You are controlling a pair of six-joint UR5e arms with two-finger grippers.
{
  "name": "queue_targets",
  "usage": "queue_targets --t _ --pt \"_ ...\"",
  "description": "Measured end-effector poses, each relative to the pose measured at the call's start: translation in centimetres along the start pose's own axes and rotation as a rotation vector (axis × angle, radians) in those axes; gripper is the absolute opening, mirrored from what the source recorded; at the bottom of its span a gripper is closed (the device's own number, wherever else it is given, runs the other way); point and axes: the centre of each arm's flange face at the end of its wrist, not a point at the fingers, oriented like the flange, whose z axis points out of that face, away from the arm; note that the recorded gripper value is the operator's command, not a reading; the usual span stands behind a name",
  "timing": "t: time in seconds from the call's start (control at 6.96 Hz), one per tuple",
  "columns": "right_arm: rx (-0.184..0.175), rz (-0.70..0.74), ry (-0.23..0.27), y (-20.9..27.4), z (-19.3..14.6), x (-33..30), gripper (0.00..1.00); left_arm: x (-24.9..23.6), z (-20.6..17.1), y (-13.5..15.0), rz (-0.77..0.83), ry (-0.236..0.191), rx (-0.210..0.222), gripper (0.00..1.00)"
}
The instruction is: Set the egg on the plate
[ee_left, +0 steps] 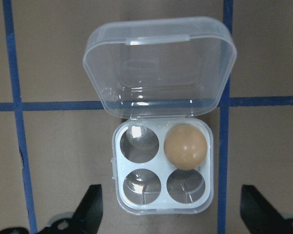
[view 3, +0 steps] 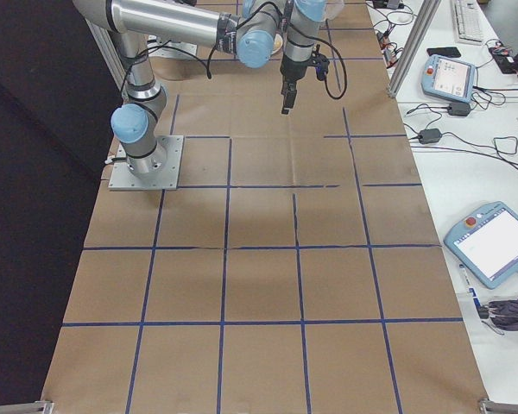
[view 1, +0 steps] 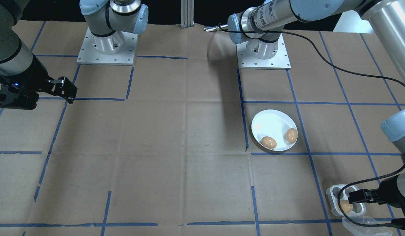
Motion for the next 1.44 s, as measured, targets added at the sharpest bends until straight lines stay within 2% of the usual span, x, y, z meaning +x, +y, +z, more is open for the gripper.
queue_targets --t 0.14,0.29,0.43,0.57,0.86,1.15,1.44 --pt "0.0 0.0 0.0 0.0 0.0 0.0 1.0 0.3 1.8 0.0 0.007 0.009 -0.019 0.99" --pt "0.001 0.0 0.0 0.0 0.0 0.0 1.0 0.6 3.4 0.2 0.012 0.007 -0.015 0.99" --pt "0.001 0.0 0.0 0.0 0.0 0.0 1.0 0.7 4.5 0.2 0.015 -0.005 0.007 0.99" --pt "0.0 0.0 0.0 0.0 0.0 0.0 1.0 0.6 5.0 0.2 0.018 -0.014 0.022 0.94" --pt "0.0 0.0 0.0 0.0 0.0 0.0 1.0 0.6 5.5 0.1 0.02 -0.017 0.032 0.72" --pt "0.001 0.0 0.0 0.0 0.0 0.0 1.0 0.8 5.4 0.1 0.021 -0.018 0.034 0.59" --pt "0.0 0.0 0.0 0.0 0.0 0.0 1.0 0.9 5.0 0.1 0.021 -0.021 0.038 0.37"
